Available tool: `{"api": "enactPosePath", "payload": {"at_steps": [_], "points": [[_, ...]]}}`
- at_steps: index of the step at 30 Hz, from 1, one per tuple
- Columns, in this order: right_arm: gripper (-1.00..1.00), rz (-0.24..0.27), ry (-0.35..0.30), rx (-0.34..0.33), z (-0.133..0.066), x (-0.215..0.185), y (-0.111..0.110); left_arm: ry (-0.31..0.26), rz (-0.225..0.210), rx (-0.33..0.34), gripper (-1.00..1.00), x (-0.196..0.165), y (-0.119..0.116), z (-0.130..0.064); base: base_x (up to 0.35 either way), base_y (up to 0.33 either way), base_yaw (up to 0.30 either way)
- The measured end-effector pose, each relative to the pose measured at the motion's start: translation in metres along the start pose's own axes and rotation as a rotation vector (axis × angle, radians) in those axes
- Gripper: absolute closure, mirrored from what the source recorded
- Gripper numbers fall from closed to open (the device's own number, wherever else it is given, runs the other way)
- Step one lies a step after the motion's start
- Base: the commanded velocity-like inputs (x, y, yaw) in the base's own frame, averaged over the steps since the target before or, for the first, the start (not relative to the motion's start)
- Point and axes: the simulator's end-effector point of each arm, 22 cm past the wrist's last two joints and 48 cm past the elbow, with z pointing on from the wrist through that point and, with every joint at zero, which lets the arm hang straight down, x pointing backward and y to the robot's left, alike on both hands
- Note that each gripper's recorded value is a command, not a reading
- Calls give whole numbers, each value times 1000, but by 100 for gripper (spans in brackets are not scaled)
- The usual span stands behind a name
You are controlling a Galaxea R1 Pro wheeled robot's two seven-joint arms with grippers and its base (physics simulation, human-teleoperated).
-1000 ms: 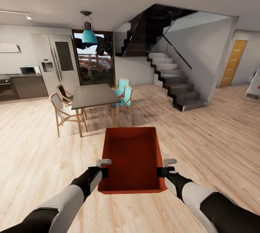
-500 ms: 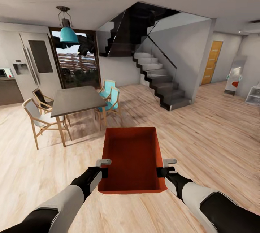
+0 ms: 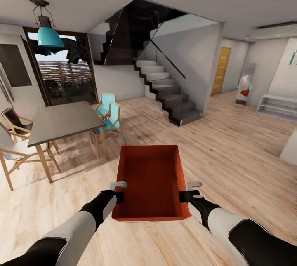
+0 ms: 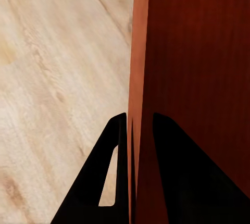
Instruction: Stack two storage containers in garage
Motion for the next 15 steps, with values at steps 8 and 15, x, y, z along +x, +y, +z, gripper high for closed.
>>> {"api": "enactPosePath", "payload": {"at_steps": [8, 15], "points": [[100, 0, 0, 0, 0, 0, 0, 0, 0, 0, 100, 0, 0, 0, 322, 71, -250], [100, 0, 0, 0, 0, 0, 0, 0, 0, 0, 100, 0, 0, 0, 322, 71, -250]]}}
